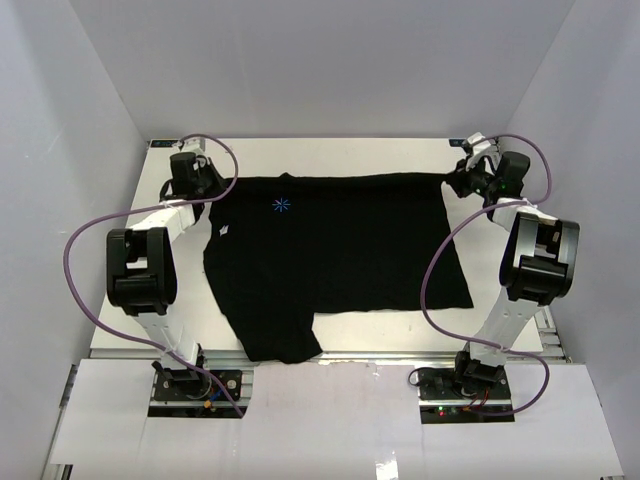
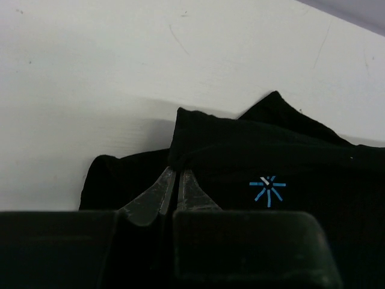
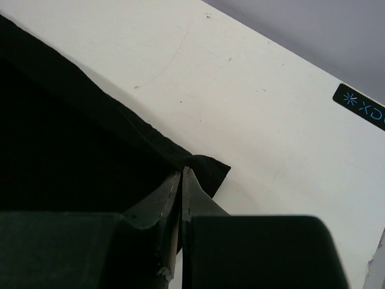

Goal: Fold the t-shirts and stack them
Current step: Fold the flattened tshirt in 1/3 of the way

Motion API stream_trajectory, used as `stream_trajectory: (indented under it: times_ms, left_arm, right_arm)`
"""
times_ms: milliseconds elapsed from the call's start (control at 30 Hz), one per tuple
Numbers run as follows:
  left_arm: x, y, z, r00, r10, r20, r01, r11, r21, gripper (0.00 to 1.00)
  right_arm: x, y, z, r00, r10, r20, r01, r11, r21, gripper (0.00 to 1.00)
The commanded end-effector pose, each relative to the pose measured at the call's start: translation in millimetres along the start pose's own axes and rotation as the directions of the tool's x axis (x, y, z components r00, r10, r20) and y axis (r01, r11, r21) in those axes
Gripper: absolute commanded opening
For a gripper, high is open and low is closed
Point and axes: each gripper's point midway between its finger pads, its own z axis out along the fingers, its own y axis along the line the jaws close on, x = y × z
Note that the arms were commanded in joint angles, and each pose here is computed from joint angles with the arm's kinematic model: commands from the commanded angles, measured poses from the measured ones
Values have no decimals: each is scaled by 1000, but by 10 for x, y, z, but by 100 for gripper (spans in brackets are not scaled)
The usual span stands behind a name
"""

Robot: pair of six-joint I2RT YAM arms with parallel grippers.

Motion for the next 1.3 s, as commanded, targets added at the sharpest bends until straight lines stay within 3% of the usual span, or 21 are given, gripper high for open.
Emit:
stream_trajectory:
  times_ms: [0,1267]
  left_arm:
    - [-155,-25,-181,999,18,41,-18,1000,3,8]
    - [387,113,-675,999,11,-38,-13,998,-55,8]
  right_arm:
    - [-163,40,-113,999,-44,29,44,999,-8,6]
    - [187,247,-478,999,-22,-35,21,999,-25,6]
